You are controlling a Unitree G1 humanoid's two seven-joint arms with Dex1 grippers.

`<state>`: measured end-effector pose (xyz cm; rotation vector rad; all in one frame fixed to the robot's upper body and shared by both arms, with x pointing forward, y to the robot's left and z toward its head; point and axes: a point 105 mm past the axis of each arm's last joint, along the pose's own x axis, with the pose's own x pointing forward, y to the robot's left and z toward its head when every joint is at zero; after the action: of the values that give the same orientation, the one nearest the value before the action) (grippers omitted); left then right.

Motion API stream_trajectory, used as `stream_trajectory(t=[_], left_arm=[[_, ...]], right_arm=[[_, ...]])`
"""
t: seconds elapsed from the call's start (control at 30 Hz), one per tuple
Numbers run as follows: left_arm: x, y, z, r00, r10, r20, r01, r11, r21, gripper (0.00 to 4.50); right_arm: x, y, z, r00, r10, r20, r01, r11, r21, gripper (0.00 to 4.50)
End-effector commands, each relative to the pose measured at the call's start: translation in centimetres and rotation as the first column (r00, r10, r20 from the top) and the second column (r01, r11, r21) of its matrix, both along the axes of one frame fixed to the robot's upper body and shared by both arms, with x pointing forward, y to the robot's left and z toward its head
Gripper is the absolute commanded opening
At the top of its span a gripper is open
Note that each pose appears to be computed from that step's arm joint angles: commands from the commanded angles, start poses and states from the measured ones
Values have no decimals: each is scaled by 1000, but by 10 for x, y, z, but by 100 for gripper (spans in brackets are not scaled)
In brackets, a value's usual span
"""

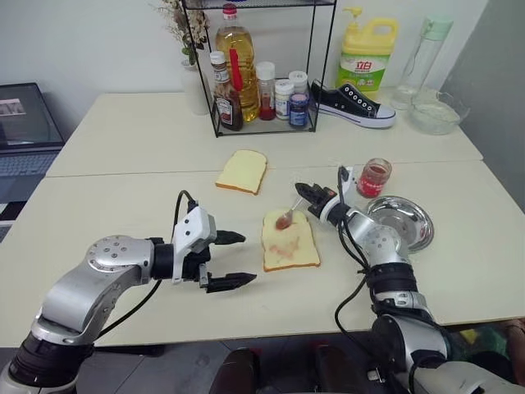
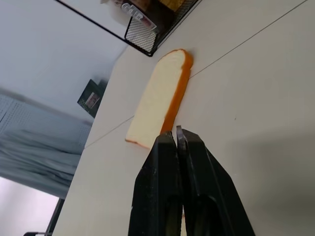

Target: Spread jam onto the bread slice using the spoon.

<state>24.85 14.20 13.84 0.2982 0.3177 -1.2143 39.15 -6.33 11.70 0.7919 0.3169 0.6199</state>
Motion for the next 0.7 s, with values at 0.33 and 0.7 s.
stream_trajectory(t=[0.33, 0.7], left_arm=[[-4, 5, 10, 999, -7, 37, 7, 1000, 11, 450], [-7, 8, 11, 999, 11, 37, -12, 1000, 12, 450]], right_arm=[[-45, 9, 16, 985, 165, 52, -161, 985, -69, 3], [-60, 2, 20, 977, 210, 42, -207, 976, -73, 3]])
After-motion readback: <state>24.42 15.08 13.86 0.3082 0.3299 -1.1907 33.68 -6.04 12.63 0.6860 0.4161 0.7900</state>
